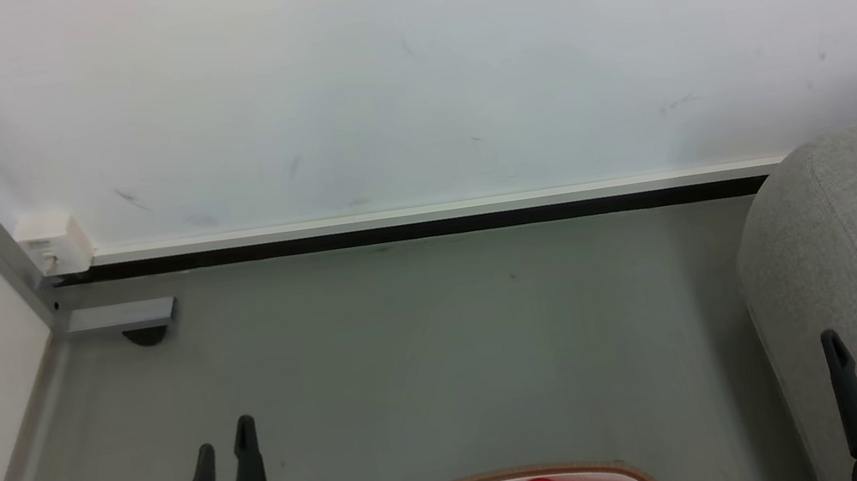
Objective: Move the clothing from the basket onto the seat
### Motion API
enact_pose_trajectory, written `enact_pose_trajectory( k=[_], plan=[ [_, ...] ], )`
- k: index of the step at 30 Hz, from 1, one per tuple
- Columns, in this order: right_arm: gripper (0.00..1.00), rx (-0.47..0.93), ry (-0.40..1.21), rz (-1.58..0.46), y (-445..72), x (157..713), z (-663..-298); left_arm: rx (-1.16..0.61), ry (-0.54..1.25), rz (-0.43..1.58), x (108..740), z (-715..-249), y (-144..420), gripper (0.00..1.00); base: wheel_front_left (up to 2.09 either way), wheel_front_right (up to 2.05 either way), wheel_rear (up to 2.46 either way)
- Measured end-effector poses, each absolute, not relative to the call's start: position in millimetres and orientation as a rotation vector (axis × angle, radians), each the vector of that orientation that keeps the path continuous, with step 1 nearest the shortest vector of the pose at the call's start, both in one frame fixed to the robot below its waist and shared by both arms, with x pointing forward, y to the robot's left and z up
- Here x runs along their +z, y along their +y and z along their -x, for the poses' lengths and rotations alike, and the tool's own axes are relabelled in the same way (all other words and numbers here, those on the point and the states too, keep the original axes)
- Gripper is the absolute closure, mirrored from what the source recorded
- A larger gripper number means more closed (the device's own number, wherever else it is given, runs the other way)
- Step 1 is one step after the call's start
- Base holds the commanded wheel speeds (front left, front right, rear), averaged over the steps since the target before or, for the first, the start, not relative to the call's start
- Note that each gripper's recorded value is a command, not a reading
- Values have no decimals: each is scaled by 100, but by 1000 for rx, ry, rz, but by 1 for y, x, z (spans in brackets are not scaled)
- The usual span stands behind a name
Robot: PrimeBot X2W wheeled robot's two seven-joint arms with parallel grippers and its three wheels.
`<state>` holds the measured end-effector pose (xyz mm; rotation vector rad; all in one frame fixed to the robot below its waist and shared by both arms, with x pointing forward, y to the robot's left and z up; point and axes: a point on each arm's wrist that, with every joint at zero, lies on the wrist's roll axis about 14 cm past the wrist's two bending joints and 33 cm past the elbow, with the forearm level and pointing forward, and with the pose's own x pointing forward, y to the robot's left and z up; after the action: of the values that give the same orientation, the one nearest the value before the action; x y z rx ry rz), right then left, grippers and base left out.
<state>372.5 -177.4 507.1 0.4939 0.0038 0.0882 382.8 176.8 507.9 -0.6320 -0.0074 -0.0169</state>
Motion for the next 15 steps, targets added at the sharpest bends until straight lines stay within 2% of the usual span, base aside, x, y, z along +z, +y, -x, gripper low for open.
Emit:
enact_pose_trajectory(
  k=[15],
  plan=[
    [0, 123, -13, -311, -171, 507, -371, -48, -37, 420, 514, -384, 172, 0, 0, 0, 0]
  ],
)
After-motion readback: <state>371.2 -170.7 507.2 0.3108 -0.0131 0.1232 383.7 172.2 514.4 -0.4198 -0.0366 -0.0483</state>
